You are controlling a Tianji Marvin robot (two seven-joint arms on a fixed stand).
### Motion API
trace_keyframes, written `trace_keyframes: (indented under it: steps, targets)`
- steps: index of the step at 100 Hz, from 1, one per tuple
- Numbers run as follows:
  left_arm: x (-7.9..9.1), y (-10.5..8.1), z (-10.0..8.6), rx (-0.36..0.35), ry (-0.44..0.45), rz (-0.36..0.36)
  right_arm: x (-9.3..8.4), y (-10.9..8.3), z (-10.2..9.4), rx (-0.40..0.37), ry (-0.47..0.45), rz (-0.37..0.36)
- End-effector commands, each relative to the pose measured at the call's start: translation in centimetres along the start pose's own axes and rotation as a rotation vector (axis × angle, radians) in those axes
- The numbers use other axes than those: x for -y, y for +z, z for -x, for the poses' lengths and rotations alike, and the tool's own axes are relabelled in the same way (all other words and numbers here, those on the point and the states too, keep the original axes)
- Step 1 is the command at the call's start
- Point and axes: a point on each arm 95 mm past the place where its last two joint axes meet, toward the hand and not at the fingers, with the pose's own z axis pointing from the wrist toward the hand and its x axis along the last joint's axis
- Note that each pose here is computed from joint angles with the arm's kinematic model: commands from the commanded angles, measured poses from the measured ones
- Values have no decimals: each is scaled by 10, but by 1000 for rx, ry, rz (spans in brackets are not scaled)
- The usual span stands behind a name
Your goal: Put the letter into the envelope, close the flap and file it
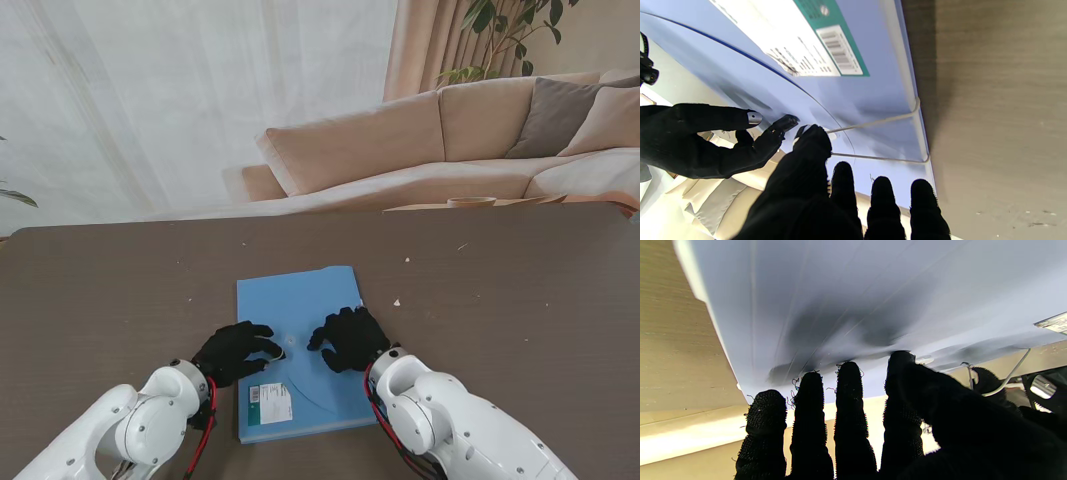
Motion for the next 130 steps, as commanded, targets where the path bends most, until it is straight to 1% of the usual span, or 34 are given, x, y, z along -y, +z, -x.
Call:
trace_keyframes:
  steps: [1, 18, 48, 64, 78, 90, 113, 130]
  targets:
    - [1, 3, -9, -21, -13, 1, 8, -1, 0, -2, -3, -41]
    - [5, 11, -14, -14, 40, -43, 6, 1, 0, -7, -6, -54]
    - [9, 26, -22, 11, 131, -46, 4, 2, 0, -8, 2, -65]
    - [9, 31, -24, 20, 165, -36, 5, 2, 1, -8, 14, -80]
    - [7, 32, -24, 26, 203, -10, 4, 2, 2, -9, 27, -79]
    - [4, 33, -22, 42, 233, 13, 0, 0, 2, -7, 37, -64]
    - [-3, 34, -18, 70, 263, 64, -12, -7, -1, -1, 50, -25]
    - [-6, 36, -17, 82, 275, 77, -21, -16, 1, 42, 70, 18]
